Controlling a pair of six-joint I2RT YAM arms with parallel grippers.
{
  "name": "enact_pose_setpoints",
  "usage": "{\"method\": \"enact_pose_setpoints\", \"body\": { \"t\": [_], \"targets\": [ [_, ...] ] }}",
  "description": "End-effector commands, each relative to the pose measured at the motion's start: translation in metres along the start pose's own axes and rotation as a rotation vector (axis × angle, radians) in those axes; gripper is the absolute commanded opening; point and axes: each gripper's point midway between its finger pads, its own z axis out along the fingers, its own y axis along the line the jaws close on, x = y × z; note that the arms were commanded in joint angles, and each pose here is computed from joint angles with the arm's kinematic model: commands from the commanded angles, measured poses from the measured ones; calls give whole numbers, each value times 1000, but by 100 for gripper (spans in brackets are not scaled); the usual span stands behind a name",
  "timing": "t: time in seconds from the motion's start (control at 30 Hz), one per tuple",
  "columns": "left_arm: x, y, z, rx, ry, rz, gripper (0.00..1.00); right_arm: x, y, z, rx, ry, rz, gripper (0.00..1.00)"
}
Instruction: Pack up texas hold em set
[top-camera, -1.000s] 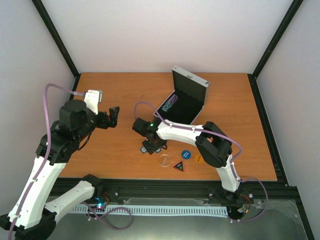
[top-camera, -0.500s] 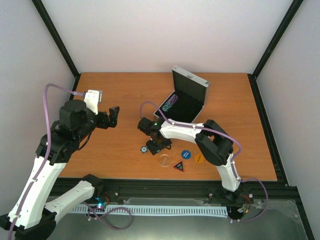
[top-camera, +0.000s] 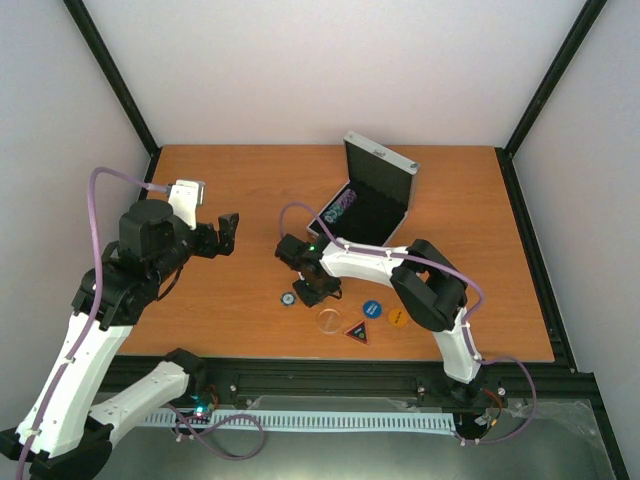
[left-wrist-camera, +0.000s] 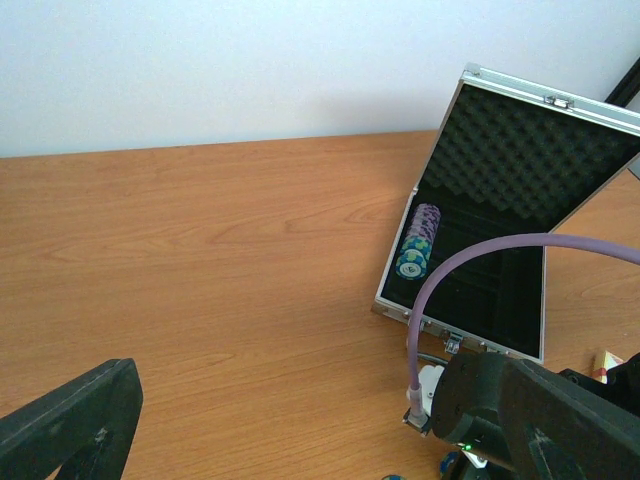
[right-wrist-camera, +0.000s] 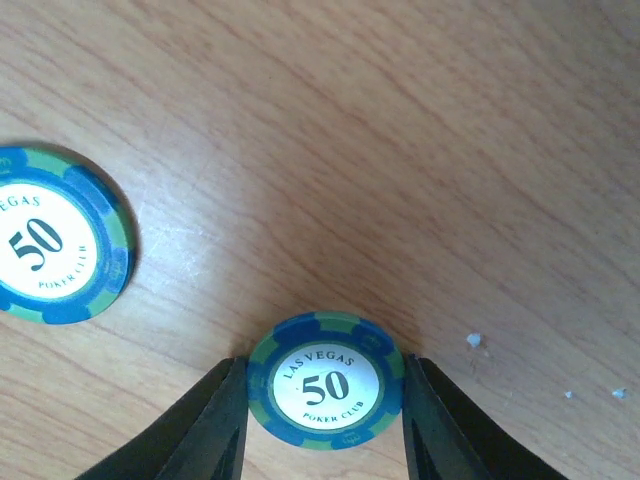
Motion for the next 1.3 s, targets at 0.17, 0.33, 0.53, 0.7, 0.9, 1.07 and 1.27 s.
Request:
{"method": "enact_pose_setpoints", "body": {
  "t": [0.17,0.33,0.53,0.7,0.9,1.07,1.27],
  "targets": [
    [-1,2,-2,-6,-8,-11,100,1,-1,-9,8,-6,9,32],
    [-1,2,-3,-5,-9,-10,100,-8,1,-21,2,-29,4,31],
    [-1,2,-4,-8,-11,-7,100,-16,9,-29,-17,-45,-2,31],
    [-1,2,-4,-6,-12,-4,100,-21,17,-30,-27,-50,-20,31],
    [-1,3,-5,-11,-13,-1,100,-22,14,-30,-10,-61,-16,50],
    [0,3,-3,-10,-9,-5,100,-25,26,-32,-74,-68,-33,69],
    [0,1,-1,-1,-4,-7,100,-22,15,-30,5,-78,-8,83]
  ]
}}
